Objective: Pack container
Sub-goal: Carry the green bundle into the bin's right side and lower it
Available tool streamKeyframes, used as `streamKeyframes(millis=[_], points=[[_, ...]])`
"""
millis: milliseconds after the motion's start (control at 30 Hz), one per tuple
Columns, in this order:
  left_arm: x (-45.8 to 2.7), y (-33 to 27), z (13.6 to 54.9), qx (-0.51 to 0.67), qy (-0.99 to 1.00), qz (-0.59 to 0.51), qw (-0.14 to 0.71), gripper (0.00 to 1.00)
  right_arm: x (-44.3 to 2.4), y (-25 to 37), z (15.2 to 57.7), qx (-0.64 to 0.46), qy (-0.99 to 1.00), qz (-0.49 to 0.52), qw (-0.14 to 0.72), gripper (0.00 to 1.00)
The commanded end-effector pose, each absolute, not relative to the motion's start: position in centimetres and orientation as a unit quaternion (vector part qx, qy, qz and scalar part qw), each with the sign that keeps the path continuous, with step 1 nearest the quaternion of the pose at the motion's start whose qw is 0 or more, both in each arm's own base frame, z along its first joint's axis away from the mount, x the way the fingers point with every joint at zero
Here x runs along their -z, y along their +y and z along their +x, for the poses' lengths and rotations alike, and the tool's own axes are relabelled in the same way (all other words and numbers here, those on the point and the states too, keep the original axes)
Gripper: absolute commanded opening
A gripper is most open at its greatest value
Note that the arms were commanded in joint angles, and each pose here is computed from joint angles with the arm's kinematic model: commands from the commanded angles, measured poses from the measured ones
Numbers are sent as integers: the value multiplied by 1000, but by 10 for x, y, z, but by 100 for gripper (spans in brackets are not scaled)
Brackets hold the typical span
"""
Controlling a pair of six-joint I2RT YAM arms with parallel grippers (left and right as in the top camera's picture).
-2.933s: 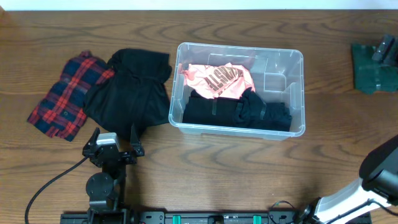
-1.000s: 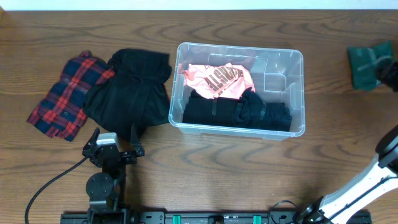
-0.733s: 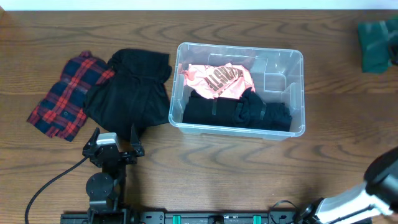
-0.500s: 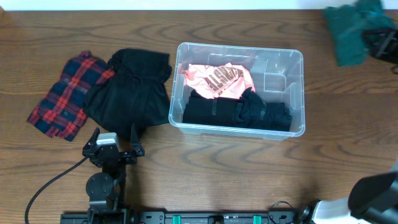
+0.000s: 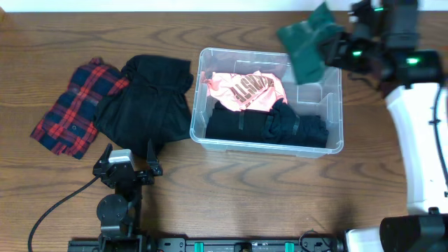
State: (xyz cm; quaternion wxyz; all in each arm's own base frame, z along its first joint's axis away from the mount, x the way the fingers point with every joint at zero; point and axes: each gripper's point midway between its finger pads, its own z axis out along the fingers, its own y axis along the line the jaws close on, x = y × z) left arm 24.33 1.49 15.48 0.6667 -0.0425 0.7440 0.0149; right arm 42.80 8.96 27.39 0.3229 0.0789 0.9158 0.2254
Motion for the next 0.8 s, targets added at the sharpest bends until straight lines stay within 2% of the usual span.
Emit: streamKeyframes(millis=[0,233,767], points=[[-137,17,243,-18,758,-48,650,98,-255,99,429,-207,914,161,309,1],[-137,17,243,-17,758,-48,650,98,-208,114,421,-182,909,243,284,1],[-137,17,243,-17,758,-48,650,98,-158,77,408,-65,917,264,292,1]])
